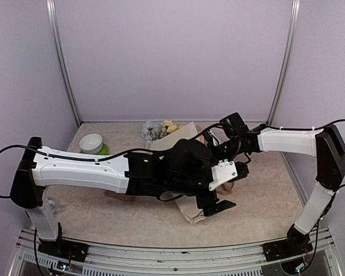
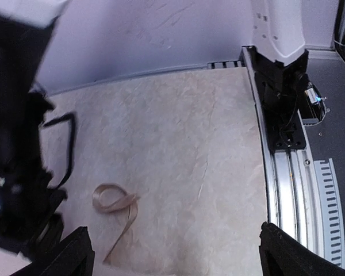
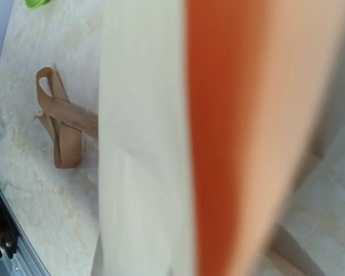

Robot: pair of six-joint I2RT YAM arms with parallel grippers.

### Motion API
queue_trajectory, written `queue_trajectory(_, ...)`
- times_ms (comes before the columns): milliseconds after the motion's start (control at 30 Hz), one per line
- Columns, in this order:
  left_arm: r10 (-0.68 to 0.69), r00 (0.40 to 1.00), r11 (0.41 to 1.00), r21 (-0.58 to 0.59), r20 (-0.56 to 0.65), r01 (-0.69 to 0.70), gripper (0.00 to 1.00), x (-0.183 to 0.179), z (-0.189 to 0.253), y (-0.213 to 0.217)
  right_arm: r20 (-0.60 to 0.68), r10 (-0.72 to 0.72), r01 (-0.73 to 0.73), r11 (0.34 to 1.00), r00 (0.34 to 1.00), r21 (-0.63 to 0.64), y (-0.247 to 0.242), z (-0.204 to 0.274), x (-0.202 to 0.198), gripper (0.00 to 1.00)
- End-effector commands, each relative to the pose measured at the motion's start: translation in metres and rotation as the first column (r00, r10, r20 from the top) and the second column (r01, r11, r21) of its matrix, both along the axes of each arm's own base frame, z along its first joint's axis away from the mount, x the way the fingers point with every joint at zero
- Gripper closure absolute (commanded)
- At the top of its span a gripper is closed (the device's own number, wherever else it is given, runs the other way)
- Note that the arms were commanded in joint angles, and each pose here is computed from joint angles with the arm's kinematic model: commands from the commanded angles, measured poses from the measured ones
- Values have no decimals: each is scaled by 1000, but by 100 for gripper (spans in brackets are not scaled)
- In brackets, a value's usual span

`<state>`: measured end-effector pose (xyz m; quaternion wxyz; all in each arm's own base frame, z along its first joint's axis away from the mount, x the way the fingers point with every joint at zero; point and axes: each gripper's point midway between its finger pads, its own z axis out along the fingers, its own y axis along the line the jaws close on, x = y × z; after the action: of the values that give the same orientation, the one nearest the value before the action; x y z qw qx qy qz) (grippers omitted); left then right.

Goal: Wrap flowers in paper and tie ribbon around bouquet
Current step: Place the folded bouquet on the ribbon, then pick up the left side of the ribbon at the center of the board.

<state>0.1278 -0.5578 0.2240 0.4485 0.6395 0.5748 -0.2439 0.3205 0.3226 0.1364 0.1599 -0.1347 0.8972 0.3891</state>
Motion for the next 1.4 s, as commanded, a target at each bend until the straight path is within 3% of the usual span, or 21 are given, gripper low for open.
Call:
queue_trajectory(0, 357, 882, 929, 12, -309, -371, 7, 66, 17, 84, 18, 6, -7, 999, 1000, 41, 5, 4, -6, 100)
queue_trajectory(67, 586, 648, 778, 113, -487, -618, 23, 112, 1, 143, 16, 4, -5, 999, 1000, 48, 6, 1, -9, 100)
queue_trajectory(133, 728, 401, 599, 231, -556, -767, 43, 135, -40, 213, 15, 3, -4, 999, 1000, 53, 6, -2, -11, 100)
queue_trajectory(233, 800, 157, 378, 283, -580, -882, 55, 146, -77, 296, 16, 6, -7, 998, 1000, 61, 8, -5, -13, 100)
queue_trajectory(300, 828, 11, 242, 339, -561, -909, 56, 145, -102, 344, 22, 11, -13, 998, 1000, 63, 10, -6, -15, 100)
queue_trajectory(367, 825, -127, 111, 377, -551, -919, 50, 145, -123, 387, 24, 14, -15, 998, 1000, 62, 10, -8, -17, 100)
queue_trajectory(500, 801, -314, -60, 452, -511, -890, 32, 141, -166, 442, 34, 24, -26, 997, 999, 66, 11, -9, -20, 100)
queue_trajectory(633, 797, -383, -119, 500, -467, -858, 30, 142, -192, 459, 42, 30, -33, 997, 999, 69, 9, -10, -24, 100)
queue_trajectory(800, 782, -369, -43, 548, -503, -836, 37, 144, -206, 440, 49, 45, -48, 997, 998, 56, 8, -15, -25, 100)
queue_trajectory(933, 783, -368, -39, 551, -501, -833, 42, 144, -212, 439, 47, 53, -56, 997, 997, 51, 8, -18, -25, 100)
queue_trajectory(1033, 778, -348, 1, 554, -523, -832, 46, 145, -212, 430, 46, 55, -58, 997, 997, 51, 9, -19, -25, 100)
queue_trajectory(1133, 776, -335, 33, 565, -534, -824, 56, 145, -214, 422, 47, 53, -56, 997, 997, 50, 8, -19, -25, 100)
queue_trajectory(1233, 779, -336, 42, 579, -530, -814, 67, 141, -214, 420, 48, 52, -54, 997, 998, 52, 8, -17, -25, 100)
queue_trajectory(1367, 780, -332, 45, 576, -531, -817, 71, 135, -207, 421, 49, 51, -54, 997, 997, 46, 7, -16, -25, 100)
